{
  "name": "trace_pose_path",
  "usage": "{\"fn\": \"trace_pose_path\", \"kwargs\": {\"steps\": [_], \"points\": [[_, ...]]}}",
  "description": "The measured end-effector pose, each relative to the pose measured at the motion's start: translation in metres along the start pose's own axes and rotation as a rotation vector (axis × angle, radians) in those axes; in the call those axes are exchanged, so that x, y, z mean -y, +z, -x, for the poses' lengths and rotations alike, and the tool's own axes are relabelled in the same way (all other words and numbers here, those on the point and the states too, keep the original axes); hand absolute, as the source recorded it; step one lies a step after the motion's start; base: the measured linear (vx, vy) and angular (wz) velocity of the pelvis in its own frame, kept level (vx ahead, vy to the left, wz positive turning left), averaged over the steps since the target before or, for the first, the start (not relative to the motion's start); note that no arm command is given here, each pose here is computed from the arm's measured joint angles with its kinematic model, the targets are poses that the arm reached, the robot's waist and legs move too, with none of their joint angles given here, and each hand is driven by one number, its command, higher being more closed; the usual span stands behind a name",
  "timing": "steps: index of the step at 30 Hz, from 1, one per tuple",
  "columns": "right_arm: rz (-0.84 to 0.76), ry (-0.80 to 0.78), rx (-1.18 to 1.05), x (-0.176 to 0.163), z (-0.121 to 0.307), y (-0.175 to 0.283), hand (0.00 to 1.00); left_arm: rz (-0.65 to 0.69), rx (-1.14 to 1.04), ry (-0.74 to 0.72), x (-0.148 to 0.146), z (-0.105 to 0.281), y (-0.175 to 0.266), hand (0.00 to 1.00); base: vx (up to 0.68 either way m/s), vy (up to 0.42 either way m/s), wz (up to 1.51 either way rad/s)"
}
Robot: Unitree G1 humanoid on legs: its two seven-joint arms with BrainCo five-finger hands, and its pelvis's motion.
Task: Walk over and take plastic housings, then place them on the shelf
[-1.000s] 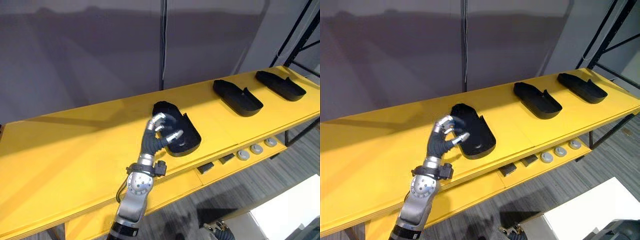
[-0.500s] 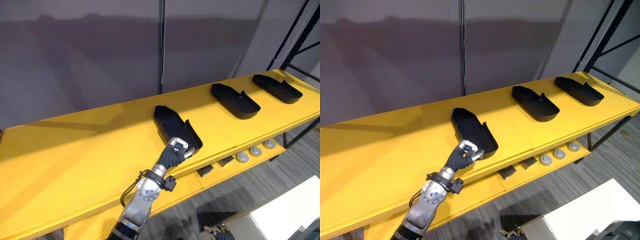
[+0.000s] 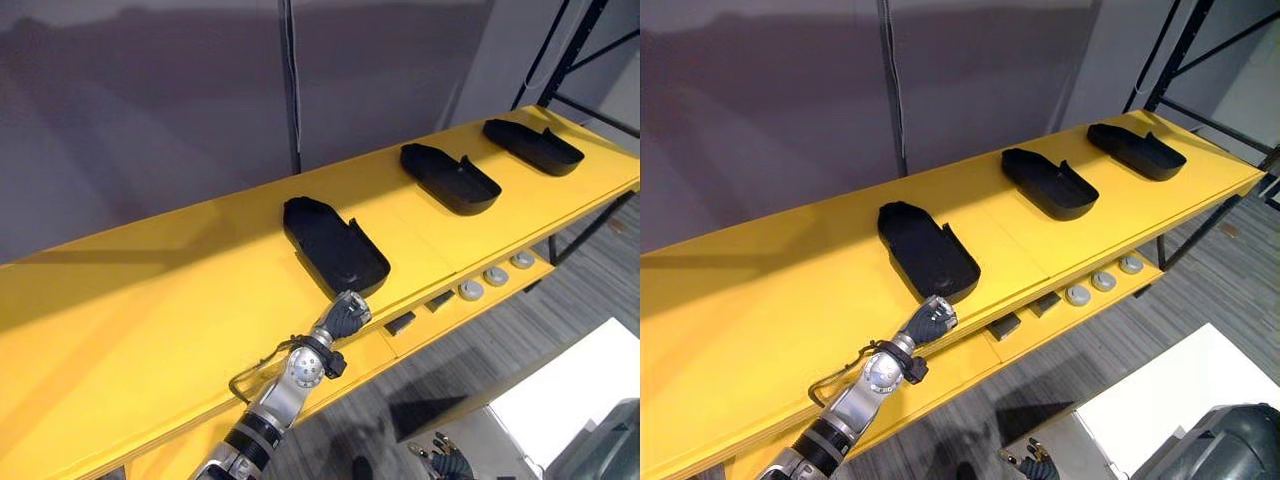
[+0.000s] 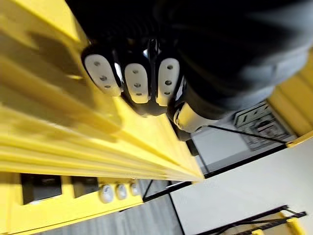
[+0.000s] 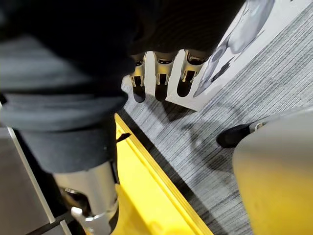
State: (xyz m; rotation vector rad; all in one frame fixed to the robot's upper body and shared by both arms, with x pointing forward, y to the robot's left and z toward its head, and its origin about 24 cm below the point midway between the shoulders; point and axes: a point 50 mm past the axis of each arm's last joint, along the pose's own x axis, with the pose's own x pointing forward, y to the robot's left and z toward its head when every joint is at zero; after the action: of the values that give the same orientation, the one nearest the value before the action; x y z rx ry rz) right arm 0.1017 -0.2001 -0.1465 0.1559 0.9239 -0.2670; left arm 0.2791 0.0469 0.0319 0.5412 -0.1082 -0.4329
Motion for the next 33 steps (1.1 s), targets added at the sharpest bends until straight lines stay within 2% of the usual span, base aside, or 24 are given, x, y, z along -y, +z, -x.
{"fn": "trace_pose_path", "kwargs": {"steps": [8,19,24,29,33], "points": [[0.008,-0.009,0.025,0.001,-0.003,0.009,0.0,-0.051,-0.022,0.116,-0.023,-0.016,-0.001,1.0,0.0,0.0,0.0],[0.009,-0.024,0.015,0.003,-0.003,0.006,0.0,-0.067,-0.002,0.137,-0.03,-0.027,0.008,1.0,0.0,0.001,-0.01],[0.009,-0.031,0.015,0.003,-0.003,0.006,0.0,-0.035,0.021,0.088,-0.017,-0.028,0.014,1.0,0.0,0.0,0.0],[0.006,-0.029,0.019,0.002,-0.004,0.008,0.0,-0.019,0.093,-0.059,0.013,-0.027,0.029,1.0,0.0,0.0,0.0],[0.009,-0.022,0.033,0.0,-0.006,0.013,0.0,-0.02,0.11,-0.116,0.025,-0.026,0.035,1.0,0.0,0.0,0.0]]}}
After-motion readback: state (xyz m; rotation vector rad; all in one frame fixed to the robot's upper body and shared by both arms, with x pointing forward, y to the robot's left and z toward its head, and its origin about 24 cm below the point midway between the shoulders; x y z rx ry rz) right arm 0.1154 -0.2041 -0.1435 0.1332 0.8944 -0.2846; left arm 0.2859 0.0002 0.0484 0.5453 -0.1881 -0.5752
